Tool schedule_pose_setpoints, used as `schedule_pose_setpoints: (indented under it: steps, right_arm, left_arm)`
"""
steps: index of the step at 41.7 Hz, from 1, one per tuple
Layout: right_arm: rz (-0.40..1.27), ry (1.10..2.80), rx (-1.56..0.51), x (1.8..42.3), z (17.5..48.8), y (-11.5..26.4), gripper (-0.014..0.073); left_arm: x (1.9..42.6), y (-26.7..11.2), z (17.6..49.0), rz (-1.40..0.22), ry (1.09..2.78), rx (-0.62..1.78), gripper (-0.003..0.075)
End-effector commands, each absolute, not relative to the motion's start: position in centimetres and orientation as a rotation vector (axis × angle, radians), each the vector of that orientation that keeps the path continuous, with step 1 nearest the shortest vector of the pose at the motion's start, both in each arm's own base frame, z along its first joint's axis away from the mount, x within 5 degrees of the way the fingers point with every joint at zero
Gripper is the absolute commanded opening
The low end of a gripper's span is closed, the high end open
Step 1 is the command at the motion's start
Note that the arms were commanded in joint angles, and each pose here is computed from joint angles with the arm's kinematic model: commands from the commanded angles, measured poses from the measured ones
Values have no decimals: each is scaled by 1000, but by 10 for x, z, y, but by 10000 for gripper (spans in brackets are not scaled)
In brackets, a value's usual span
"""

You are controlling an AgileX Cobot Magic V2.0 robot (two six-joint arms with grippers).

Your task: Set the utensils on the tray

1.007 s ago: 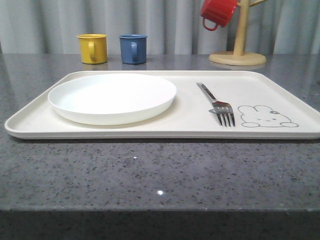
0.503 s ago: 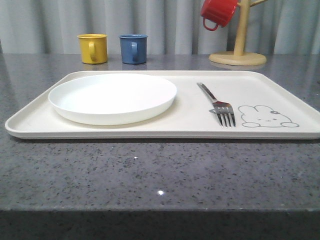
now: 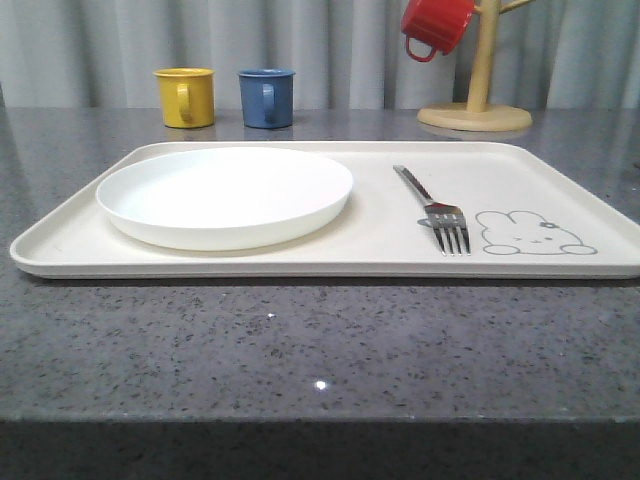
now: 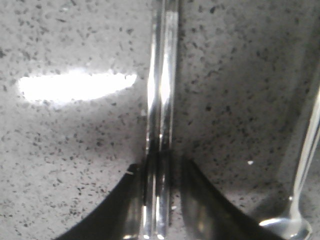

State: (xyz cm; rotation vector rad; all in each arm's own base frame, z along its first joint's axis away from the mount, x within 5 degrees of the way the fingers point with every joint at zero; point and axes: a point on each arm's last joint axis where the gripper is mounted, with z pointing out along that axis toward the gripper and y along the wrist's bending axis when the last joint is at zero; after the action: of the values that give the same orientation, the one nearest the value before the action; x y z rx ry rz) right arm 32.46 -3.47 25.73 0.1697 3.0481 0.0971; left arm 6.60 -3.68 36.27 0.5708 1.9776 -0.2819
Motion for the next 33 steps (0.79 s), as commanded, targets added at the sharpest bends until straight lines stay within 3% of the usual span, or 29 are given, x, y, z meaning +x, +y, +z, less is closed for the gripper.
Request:
schedule_pose_setpoints:
  steps: [1, 10, 20, 33]
  right_arm:
    - [120, 2994, 164, 323, 273, -34, 91]
    - [121, 2981, 162, 320, 280, -34, 57]
    - [200, 2914, 146, 303, 311, -22, 57]
    - [472, 2818, -99, 299, 333, 55, 57]
  left_arm:
    - [68, -39, 376, -313, 1891, 542, 407]
    - [68, -39, 376, -313, 1891, 542, 407]
    - [68, -39, 376, -313, 1891, 542, 407]
    - [68, -39, 376, -313, 1891, 542, 407]
